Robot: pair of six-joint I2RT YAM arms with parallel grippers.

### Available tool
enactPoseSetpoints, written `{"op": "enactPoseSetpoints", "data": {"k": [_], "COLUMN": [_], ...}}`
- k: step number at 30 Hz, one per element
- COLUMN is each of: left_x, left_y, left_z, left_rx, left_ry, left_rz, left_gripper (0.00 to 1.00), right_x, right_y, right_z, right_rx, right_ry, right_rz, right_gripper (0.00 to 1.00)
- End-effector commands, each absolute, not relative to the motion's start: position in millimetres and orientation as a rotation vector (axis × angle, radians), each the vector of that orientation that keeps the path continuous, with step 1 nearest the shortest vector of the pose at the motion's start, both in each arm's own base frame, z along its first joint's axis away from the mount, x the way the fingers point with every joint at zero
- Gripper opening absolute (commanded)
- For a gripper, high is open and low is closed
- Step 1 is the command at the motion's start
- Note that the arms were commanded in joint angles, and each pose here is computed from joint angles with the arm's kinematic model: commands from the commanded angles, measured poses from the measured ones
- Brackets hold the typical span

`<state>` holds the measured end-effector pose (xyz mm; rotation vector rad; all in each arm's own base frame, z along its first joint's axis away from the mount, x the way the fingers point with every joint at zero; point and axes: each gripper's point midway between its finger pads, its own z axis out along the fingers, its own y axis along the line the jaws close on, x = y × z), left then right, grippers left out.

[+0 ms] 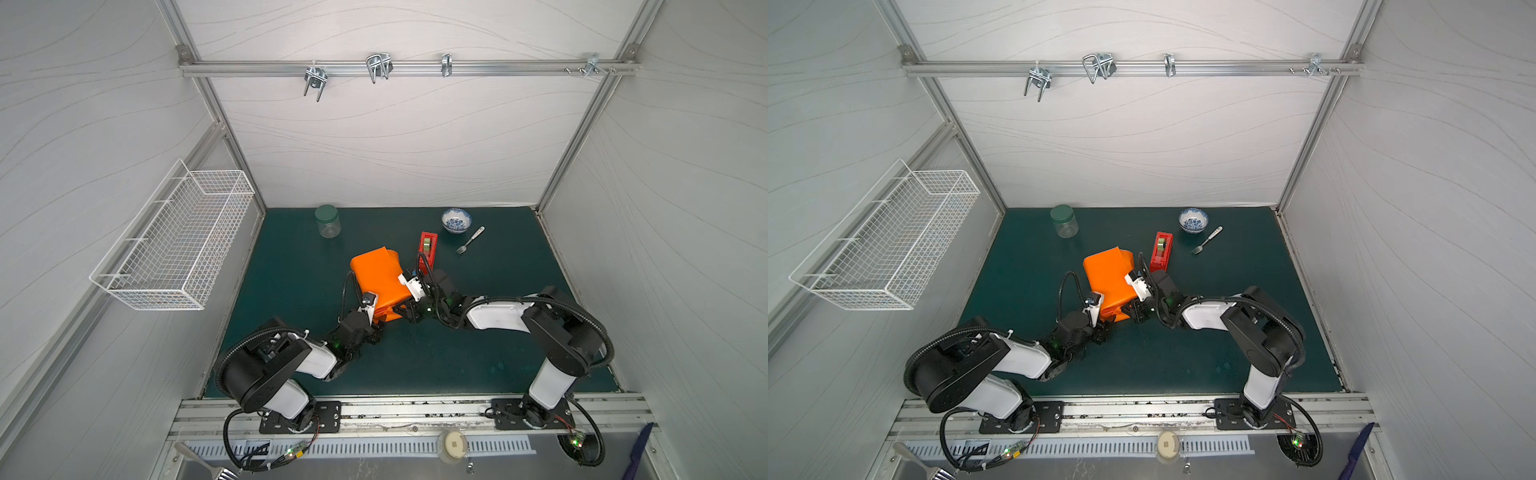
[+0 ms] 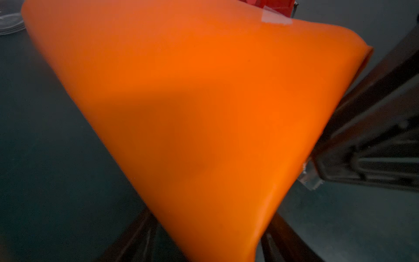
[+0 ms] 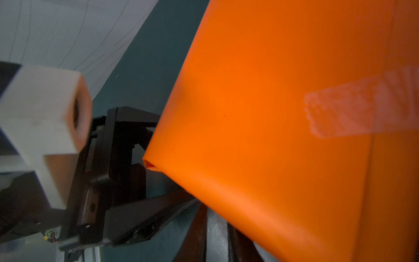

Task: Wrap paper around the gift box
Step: 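Press the tape onto the folded paper end with the right gripper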

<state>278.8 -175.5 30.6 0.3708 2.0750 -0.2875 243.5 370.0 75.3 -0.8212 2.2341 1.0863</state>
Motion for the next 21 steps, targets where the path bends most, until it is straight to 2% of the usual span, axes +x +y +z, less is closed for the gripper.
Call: {"op": "enactPoseSetpoints", "data": {"k": [1,14,21], "left_x": [289,289,288], "left_y": [-180,-179,-179], "left_z": [47,46,45], "left_rx": [0.328,0.330,0.332], "left_ry": [2.030,2.035,2.037], "left_rz": [-0.313,-0.306,-0.305], "left_gripper": [0.70,0.70,0.70], "right_x": [236,224,215], "right_y": [364,350,373], "right_z": [78,83,87], "right_rx": [-0.832,-0.836,-0.899], "right_ry": [2.237,2.232,2.203], "right_rz": [1.071,1.060,1.095], "right_gripper": [0.20,0.21,0.11]}}
